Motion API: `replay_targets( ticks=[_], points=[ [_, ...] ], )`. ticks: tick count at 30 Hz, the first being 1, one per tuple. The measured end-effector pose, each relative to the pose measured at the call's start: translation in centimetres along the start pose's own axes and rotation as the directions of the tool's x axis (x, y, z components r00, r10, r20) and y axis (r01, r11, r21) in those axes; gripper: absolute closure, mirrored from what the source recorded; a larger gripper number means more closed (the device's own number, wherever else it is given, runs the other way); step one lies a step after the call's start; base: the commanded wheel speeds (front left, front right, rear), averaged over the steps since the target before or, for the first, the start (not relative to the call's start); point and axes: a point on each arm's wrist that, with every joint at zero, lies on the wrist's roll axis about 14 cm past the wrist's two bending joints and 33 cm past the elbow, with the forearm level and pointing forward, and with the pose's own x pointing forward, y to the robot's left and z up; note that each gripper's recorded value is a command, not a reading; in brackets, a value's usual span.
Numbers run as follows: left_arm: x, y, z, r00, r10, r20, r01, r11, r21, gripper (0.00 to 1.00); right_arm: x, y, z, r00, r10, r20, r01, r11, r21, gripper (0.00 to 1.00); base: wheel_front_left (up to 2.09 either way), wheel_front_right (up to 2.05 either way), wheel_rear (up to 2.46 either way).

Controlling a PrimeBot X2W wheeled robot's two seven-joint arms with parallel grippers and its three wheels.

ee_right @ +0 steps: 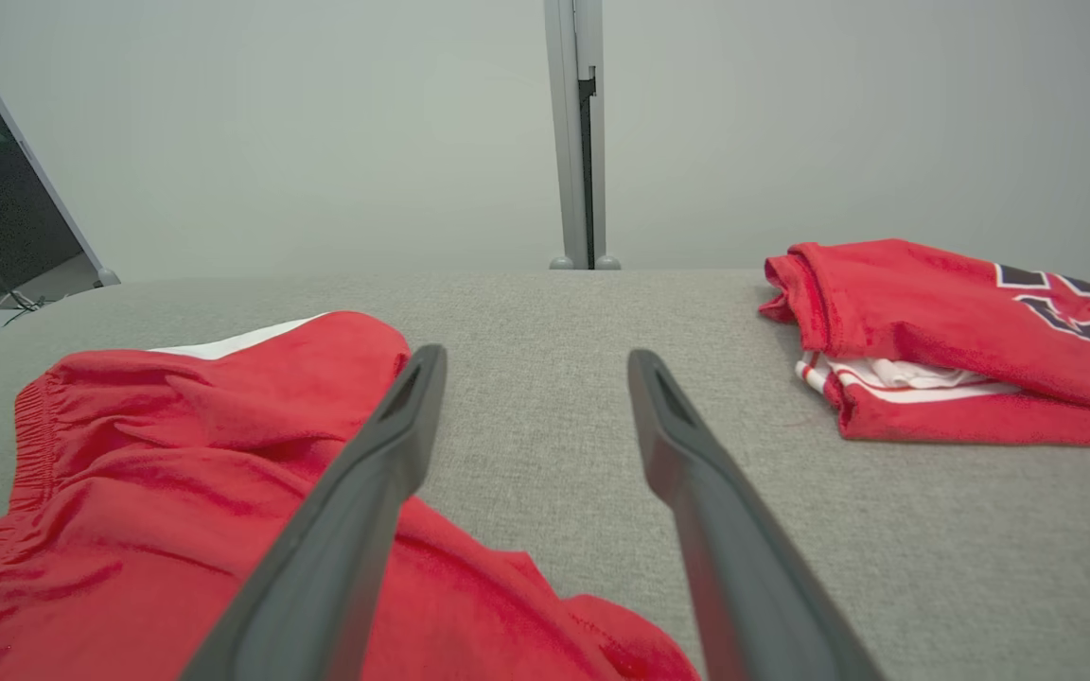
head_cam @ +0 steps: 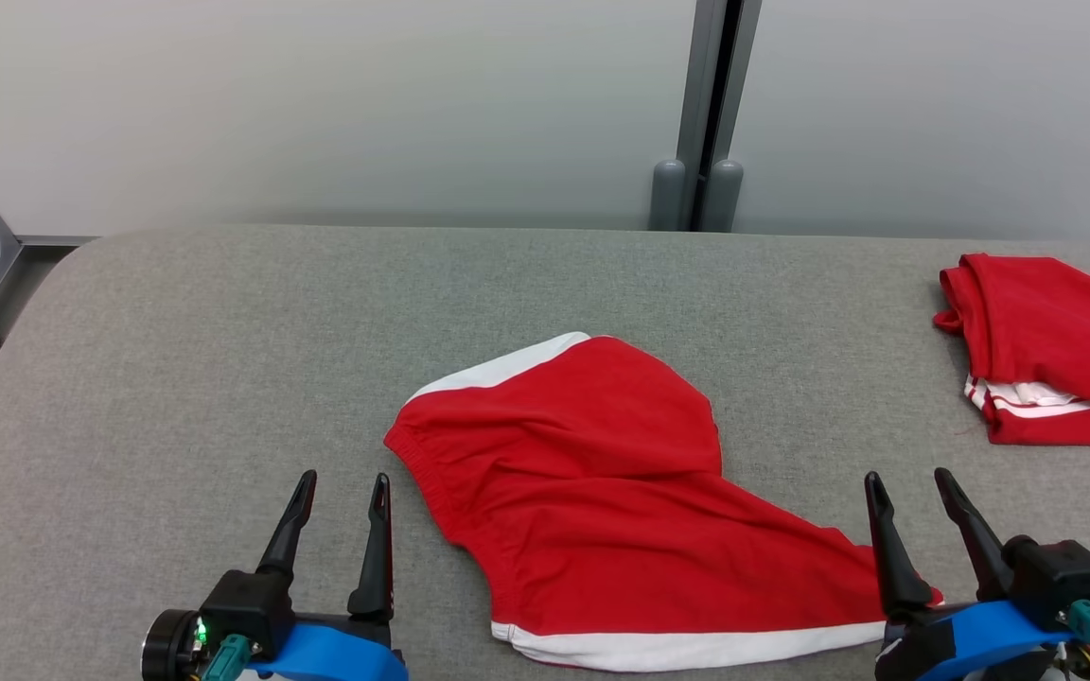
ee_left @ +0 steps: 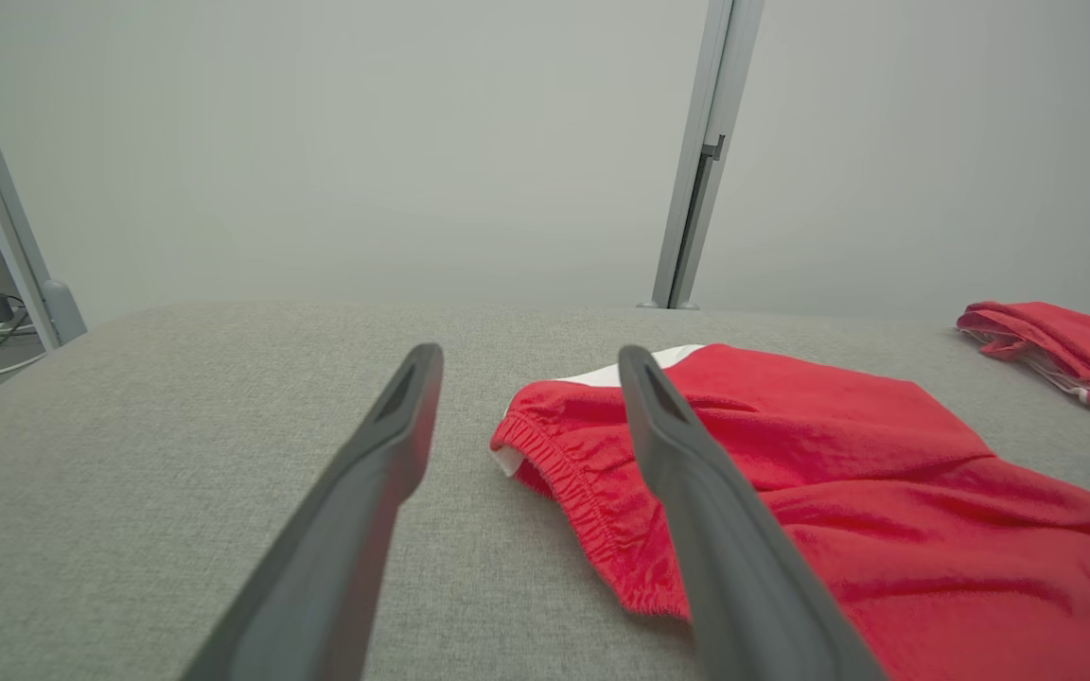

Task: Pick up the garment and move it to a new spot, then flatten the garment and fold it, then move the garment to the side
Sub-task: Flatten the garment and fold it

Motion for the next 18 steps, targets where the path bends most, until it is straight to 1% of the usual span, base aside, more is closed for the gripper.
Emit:
replay_targets(
  ticks=[6, 9, 14, 18],
  points=[
    [0.0, -0.5, 0.0, 1.0, -0.018, -0.001, 0.018, 1.0, 0.001, 0.0, 0.3, 0.1, 0.4, 1.0, 0.005, 0.001, -0.005, 1.0, -0.01, 0.0, 0.0, 0.0, 0.0],
    [-0.1, -1.6, -0.3, 0.998, -0.057, -0.009, 0.057, 0.998, 0.004, 0.0, 0.0, -0.3, 0.1, 1.0, -0.008, -0.016, 0.008, 1.0, -0.018, 0.0, 0.0, 0.0, 0.0],
    [-1.2, -4.2, -2.6, 0.986, -0.143, -0.082, 0.143, 0.99, -0.004, 0.0, -1.8, -2.2, -2.1, 0.993, -0.067, -0.099, 0.064, 0.997, -0.036, 0.0, 0.0, 0.0, 0.0],
    [-2.5, -6.1, -5.1, 0.963, -0.21, -0.166, 0.21, 0.978, -0.019, 0.0, -3.3, -4.1, -4.3, 0.977, -0.128, -0.168, 0.124, 0.992, -0.035, 0.0, 0.0, 0.0, 0.0]
  ],
)
